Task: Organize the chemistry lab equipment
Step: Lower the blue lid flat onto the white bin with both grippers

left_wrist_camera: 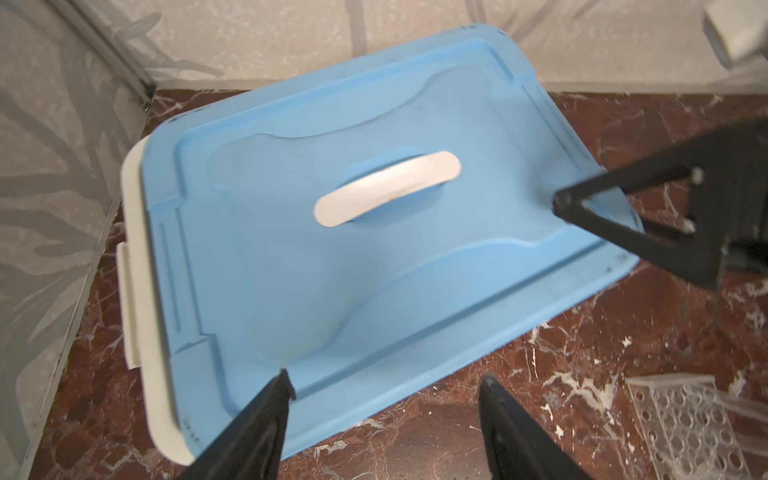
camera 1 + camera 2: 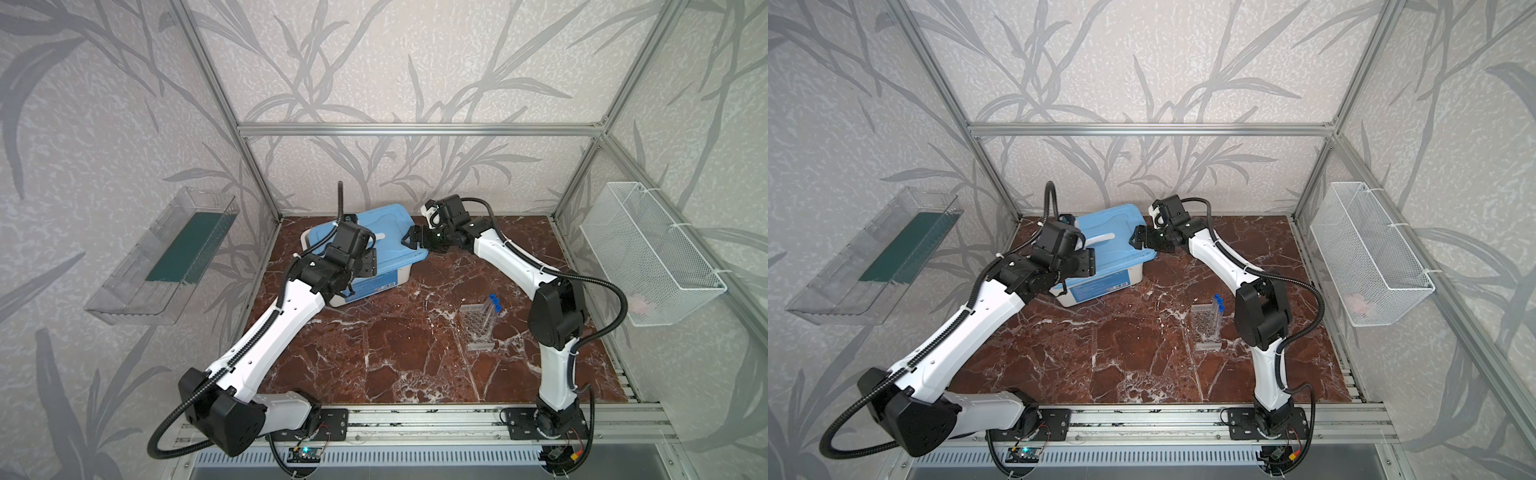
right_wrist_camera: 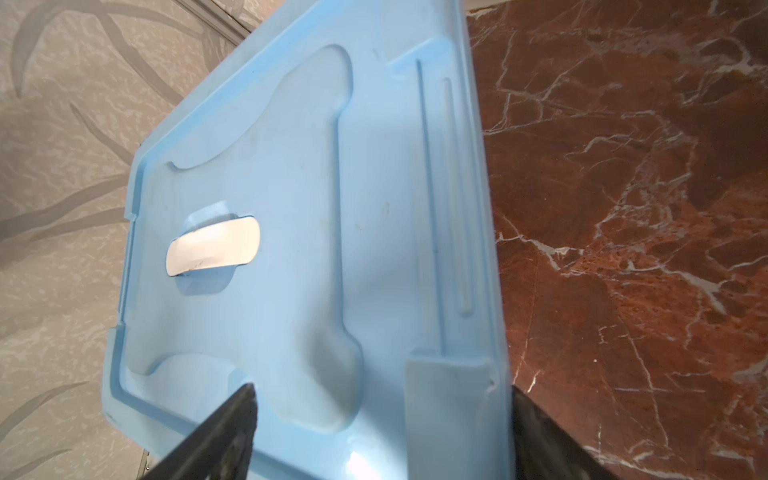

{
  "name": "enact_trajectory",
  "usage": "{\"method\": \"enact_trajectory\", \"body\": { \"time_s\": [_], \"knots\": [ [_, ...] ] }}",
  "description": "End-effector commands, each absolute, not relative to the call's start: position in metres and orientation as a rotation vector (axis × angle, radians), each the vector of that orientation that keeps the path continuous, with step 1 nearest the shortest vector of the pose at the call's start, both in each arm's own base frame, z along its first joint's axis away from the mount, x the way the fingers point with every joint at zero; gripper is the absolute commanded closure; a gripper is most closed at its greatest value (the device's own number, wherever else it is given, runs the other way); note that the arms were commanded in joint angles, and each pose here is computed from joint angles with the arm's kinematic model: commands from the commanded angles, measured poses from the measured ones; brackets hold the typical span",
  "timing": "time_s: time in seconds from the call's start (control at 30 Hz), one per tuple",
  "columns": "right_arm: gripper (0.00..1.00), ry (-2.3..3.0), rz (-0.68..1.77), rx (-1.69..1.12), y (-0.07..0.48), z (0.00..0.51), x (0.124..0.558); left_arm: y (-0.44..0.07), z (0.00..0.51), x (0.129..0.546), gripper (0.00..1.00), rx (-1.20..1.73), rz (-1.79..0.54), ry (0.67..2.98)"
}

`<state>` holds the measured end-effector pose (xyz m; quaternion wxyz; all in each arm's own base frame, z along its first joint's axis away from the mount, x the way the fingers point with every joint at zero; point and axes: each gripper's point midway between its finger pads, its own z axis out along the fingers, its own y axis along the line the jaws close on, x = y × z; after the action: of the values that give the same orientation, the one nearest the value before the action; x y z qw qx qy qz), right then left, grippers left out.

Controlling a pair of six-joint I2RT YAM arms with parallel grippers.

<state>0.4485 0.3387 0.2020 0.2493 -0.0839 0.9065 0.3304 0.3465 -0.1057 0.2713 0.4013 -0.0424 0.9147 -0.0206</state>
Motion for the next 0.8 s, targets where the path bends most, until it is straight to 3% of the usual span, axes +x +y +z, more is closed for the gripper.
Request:
{"method": "enact_trajectory", "body": {
  "time_s": [0.0,0.27,0.77],
  "knots": [
    [0.11,2.494,0.819,-0.264,0.345,0.196,0.448,-0.088,0.257,0.345,0.25,-0.223,-0.032,2.378],
    [0.11,2.499,0.737,-0.309,0.353,0.194,0.448,-0.026,0.236,0.359,0.25,-0.435,0.148,2.361],
    [0.12,2.504,0.706,-0.505,0.37,0.181,0.438,0.027,0.194,0.358,0.26,-0.577,0.333,2.384]
  ]
}}
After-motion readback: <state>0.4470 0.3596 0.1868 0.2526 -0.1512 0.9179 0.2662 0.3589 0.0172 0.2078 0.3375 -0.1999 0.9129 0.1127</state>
